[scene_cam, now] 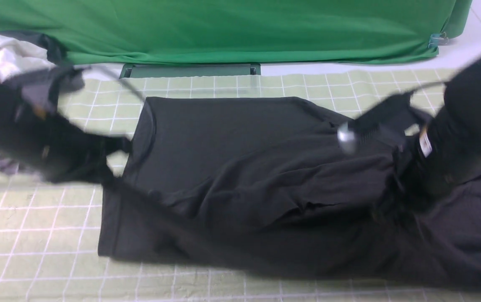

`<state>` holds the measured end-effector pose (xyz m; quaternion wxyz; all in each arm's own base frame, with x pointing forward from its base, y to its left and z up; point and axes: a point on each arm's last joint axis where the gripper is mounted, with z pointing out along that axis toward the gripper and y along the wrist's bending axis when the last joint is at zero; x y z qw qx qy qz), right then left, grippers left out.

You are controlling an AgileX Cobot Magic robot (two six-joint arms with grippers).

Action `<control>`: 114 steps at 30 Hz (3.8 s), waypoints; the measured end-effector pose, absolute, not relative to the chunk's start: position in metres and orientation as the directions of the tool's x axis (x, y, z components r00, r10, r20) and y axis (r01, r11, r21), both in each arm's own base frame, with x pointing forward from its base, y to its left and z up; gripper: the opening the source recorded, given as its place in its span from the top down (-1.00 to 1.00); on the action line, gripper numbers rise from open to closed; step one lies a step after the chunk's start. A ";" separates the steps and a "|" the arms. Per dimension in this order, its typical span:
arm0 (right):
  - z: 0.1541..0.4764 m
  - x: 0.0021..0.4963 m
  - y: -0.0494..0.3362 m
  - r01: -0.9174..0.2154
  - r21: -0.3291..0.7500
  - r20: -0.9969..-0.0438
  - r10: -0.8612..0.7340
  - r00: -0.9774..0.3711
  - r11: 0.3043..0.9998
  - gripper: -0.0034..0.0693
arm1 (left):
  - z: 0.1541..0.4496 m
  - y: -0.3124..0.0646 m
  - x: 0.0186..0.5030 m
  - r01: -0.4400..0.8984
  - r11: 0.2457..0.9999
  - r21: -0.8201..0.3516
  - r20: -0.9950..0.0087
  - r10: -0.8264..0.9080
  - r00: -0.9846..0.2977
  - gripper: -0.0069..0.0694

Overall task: Fold a long-sleeved shirt over a green coffee tablecloth.
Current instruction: 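Fold the black garment in half by bringing its near edge over to the far edge, then pull the folded dark garment lengthwise by its ends to straighten it flat on the table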

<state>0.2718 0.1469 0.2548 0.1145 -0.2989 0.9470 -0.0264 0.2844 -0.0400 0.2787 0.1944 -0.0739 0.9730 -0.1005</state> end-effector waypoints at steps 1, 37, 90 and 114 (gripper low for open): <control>0.253 0.278 0.147 -0.552 -0.119 -0.202 -0.564 -0.800 0.825 0.83 | 0.279 -0.036 0.295 -0.125 0.966 -0.228 -0.361 -0.203 -0.910 0.77; 0.176 0.491 0.156 -0.370 -0.096 -0.468 -0.370 -0.802 0.924 0.69 | 0.170 0.003 0.506 -0.233 0.917 -0.323 -0.316 -0.337 -0.887 0.77; 0.187 0.455 0.266 -0.651 0.253 -0.371 -0.550 -0.748 0.716 0.91 | 0.296 -0.003 0.497 -0.049 0.937 -0.347 -0.463 -0.216 -0.859 0.69; 0.249 0.496 0.183 -0.505 0.055 -0.512 -0.410 -0.755 0.861 0.84 | 0.292 -0.007 0.493 -0.026 0.931 -0.365 -0.409 -0.185 -0.894 0.78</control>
